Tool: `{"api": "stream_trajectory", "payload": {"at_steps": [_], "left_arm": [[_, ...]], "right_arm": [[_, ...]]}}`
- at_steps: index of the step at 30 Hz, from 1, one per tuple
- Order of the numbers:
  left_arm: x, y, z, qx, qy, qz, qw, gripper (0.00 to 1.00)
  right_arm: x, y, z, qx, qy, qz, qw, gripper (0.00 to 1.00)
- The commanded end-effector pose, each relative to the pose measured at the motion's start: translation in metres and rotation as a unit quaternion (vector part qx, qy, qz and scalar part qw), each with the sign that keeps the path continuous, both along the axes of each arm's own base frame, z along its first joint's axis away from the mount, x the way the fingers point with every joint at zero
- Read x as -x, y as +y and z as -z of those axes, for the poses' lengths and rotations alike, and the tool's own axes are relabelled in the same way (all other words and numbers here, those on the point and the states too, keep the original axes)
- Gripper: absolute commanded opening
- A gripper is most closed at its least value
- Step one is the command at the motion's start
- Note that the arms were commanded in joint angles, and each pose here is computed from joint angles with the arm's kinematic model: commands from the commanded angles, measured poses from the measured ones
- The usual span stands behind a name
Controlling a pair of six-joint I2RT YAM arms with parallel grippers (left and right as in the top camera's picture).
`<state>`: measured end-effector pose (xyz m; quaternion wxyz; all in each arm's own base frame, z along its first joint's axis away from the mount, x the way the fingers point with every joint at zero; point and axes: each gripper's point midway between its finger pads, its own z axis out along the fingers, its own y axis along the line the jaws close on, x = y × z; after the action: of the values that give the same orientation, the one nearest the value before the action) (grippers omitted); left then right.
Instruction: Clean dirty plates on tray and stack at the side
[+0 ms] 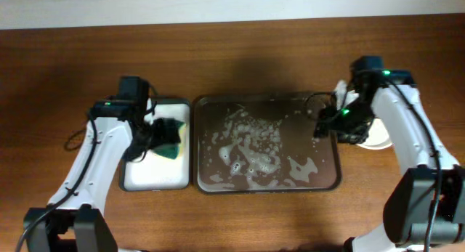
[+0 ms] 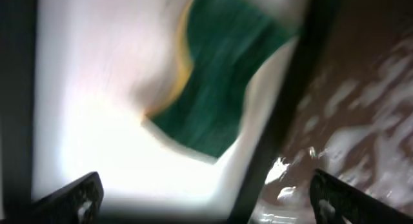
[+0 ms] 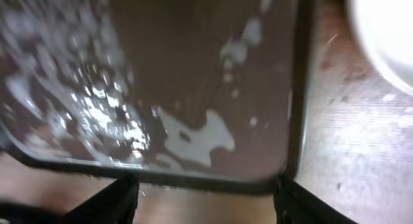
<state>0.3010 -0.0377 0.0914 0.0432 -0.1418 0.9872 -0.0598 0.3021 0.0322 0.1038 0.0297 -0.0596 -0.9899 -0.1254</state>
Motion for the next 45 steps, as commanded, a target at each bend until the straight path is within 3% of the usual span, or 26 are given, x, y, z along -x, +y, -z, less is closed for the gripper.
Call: {"api": "stream_trajectory", "payload": {"at_steps": [1,5,8,9,11,17,20,34,39,42,45], "left_arm": [[0.020,0.001,-0.004,0.014,0.037,-0.006,0.999,1.00],[0.041,0.003,-0.018,0.009,0.038,0.016,0.999,1.00],[0.053,0.004,-0.033,0.009,-0.007,0.027,1.000,1.00],[0.055,0.004,-0.039,0.009,-0.036,0.028,0.999,1.00],[0.059,0.007,-0.053,0.002,-0.112,0.032,0.993,1.00],[0.071,0.005,-0.087,-0.005,-0.320,0.057,0.946,1.00],[0.082,0.006,-0.095,-0.004,-0.362,0.056,0.930,0.99],[0.085,0.006,-0.102,-0.004,-0.379,0.055,0.924,0.99],[0.085,0.006,-0.102,-0.004,-0.379,0.055,0.924,0.99],[0.085,0.006,-0.102,-0.004,-0.379,0.055,0.924,0.99],[0.085,0.006,-0.102,-0.004,-0.379,0.055,0.924,0.99]], "right_arm": [[0.009,0.007,-0.007,0.038,0.001,-0.045,0.998,0.68],[0.021,0.016,-0.031,0.038,-0.037,-0.060,0.997,0.70],[0.034,0.015,-0.053,0.039,-0.117,-0.051,0.991,0.79],[0.040,0.014,-0.060,0.039,-0.152,-0.043,0.987,0.81],[0.053,0.012,-0.074,0.042,-0.223,-0.039,0.973,0.98],[0.086,0.003,-0.125,0.053,-0.381,-0.016,0.923,0.98],[0.096,0.002,-0.141,0.051,-0.419,-0.013,0.906,0.99],[0.098,0.002,-0.143,0.050,-0.425,-0.012,0.904,0.99],[0.107,-0.012,-0.147,0.086,-0.439,0.005,0.894,0.99],[0.120,-0.010,-0.150,0.076,-0.476,0.006,0.876,0.99],[0.120,-0.011,-0.154,0.075,-0.537,0.012,0.840,0.99]]}}
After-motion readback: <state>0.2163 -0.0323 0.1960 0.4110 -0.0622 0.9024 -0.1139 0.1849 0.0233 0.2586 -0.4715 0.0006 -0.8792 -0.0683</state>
